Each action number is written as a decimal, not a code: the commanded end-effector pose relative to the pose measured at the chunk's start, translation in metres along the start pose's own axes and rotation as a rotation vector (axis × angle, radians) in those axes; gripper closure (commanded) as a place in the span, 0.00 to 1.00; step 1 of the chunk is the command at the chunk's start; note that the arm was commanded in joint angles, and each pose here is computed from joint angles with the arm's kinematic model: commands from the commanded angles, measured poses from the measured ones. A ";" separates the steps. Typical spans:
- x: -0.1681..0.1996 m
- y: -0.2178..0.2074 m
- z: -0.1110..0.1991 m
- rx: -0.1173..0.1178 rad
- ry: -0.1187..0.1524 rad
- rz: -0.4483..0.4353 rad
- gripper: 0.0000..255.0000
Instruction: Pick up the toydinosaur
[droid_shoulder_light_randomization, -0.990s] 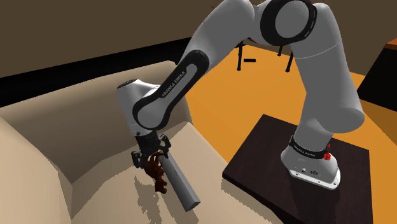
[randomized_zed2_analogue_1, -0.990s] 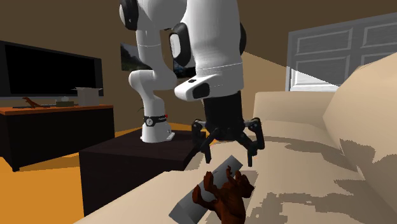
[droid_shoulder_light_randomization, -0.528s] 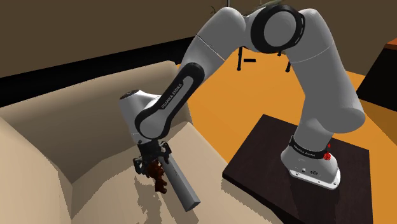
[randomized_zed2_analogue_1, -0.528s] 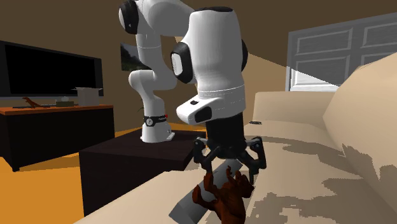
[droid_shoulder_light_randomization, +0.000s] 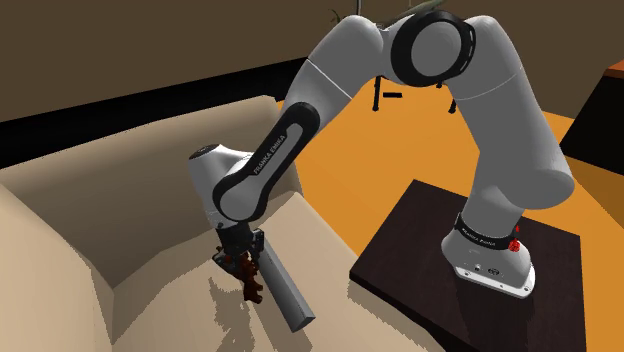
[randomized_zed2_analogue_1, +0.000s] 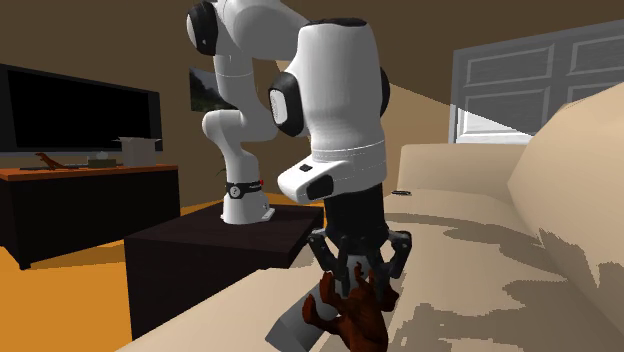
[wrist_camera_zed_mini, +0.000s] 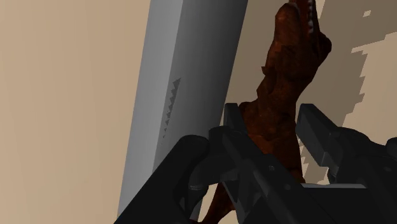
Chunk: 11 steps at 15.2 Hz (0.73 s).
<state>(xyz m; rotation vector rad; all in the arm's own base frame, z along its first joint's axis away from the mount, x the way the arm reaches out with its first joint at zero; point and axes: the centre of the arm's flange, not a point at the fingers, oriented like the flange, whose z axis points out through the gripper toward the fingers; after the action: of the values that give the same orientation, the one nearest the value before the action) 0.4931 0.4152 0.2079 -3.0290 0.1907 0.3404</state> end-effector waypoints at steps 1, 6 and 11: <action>0.000 0.000 0.001 -0.001 -0.001 0.000 1.00; -0.003 -0.001 -0.010 -0.001 -0.001 0.000 1.00; -0.009 -0.003 -0.035 -0.001 -0.001 0.000 1.00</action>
<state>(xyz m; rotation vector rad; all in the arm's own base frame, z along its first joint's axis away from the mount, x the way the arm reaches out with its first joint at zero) 0.4940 0.4159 0.2384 -3.0296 0.1910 0.3423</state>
